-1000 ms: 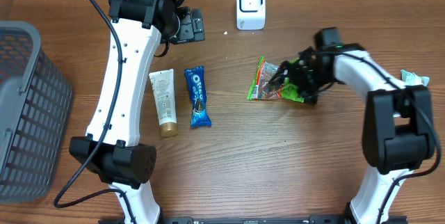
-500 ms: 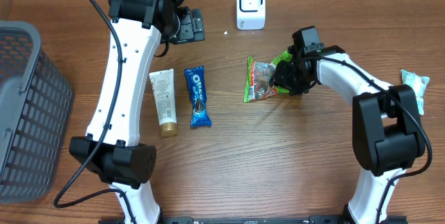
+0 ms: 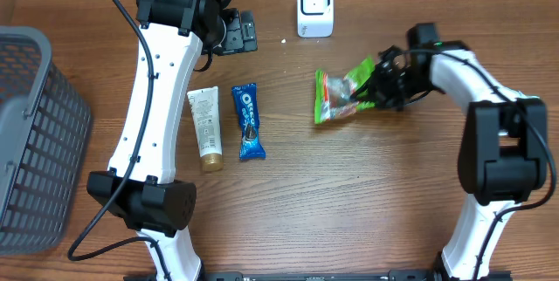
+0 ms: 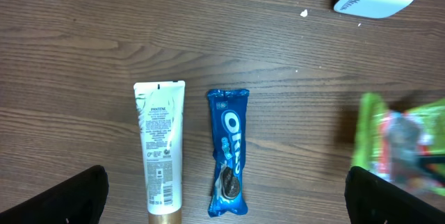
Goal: Scan the item barcode
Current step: 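Lift the green snack bag with the right gripper toward the scanner, then hold the green snack bag barcode in front of the white scanner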
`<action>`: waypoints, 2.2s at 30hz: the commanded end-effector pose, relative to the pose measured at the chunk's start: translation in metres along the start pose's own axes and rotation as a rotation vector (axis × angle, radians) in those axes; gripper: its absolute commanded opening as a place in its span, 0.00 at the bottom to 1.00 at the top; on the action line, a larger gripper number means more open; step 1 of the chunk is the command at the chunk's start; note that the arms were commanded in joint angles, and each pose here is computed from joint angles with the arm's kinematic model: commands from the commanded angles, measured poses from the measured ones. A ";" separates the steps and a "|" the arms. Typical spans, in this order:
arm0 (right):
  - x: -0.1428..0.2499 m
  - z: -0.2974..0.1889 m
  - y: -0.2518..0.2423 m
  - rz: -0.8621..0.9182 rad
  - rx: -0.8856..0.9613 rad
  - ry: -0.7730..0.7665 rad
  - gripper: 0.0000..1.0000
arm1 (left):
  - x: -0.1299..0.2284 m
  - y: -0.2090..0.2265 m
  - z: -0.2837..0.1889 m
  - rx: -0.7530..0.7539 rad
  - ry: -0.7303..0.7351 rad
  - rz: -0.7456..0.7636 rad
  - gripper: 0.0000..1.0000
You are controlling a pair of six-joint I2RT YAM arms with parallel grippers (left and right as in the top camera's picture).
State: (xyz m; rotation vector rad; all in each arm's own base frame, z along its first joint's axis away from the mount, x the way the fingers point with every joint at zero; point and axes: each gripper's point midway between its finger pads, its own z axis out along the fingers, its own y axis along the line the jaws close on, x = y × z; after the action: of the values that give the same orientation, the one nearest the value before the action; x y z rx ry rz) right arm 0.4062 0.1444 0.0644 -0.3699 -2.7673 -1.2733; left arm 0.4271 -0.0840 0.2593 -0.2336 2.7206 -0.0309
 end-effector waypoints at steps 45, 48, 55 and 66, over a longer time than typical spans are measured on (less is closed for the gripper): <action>0.064 -0.178 0.146 -0.316 -0.240 -0.309 0.04 | 0.001 -0.003 0.001 0.001 0.002 0.021 1.00; 0.051 -0.171 0.125 -0.287 -0.079 -0.367 0.04 | 0.001 -0.003 0.001 0.001 0.002 0.021 1.00; 0.018 -0.155 0.104 -0.357 0.360 -0.575 0.04 | 0.001 -0.003 0.001 0.001 0.002 0.021 1.00; -0.068 -0.140 0.182 -0.743 0.789 -1.123 0.04 | 0.001 -0.003 0.001 0.001 0.002 0.022 1.00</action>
State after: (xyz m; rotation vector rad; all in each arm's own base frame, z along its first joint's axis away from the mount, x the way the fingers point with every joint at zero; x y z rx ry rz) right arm 0.4974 0.1563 0.2757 0.0524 -4.1956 -0.1143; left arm 0.4272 -0.0840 0.2594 -0.2337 2.7201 -0.0305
